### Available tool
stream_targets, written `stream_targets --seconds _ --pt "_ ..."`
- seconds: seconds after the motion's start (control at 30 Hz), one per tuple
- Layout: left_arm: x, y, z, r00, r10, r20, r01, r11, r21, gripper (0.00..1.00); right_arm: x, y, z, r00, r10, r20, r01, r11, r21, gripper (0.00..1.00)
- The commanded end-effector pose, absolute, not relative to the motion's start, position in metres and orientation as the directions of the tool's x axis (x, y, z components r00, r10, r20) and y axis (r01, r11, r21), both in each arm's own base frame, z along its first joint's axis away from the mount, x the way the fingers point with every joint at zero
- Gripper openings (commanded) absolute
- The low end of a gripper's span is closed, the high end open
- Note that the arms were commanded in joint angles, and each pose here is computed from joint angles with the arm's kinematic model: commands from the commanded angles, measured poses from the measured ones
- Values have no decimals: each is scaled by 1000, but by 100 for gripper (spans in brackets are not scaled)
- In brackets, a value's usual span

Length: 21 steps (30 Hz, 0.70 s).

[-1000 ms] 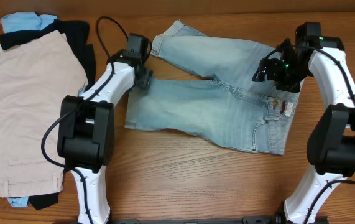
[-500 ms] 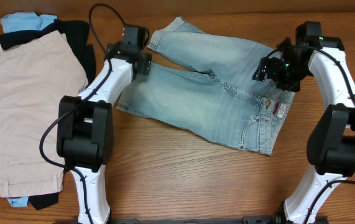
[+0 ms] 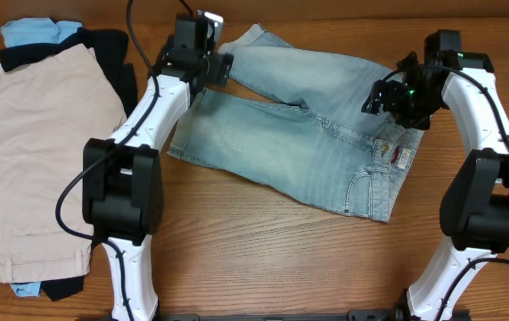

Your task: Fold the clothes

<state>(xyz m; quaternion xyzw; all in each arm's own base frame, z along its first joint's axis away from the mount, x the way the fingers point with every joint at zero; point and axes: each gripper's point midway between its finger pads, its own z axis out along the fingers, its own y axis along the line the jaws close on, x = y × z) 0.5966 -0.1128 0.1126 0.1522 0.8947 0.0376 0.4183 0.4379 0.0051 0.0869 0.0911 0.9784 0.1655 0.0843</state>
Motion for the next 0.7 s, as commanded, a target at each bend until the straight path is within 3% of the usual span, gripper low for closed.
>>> stream_targets --seconds 0.0,0.37,0.67 --pt "609 -138 87 -552 351 -757 342 923 178 96 444 6 104 -960 209 -185 134 926 352 93" --pt "626 -175 53 -476 329 -816 383 912 145 90 450 5 106 -955 208 -213 124 927 353 93" --pt "615 -180 8 -556 327 -764 369 921 126 82 451 6 106 -954 208 -217 121 927 356 93"
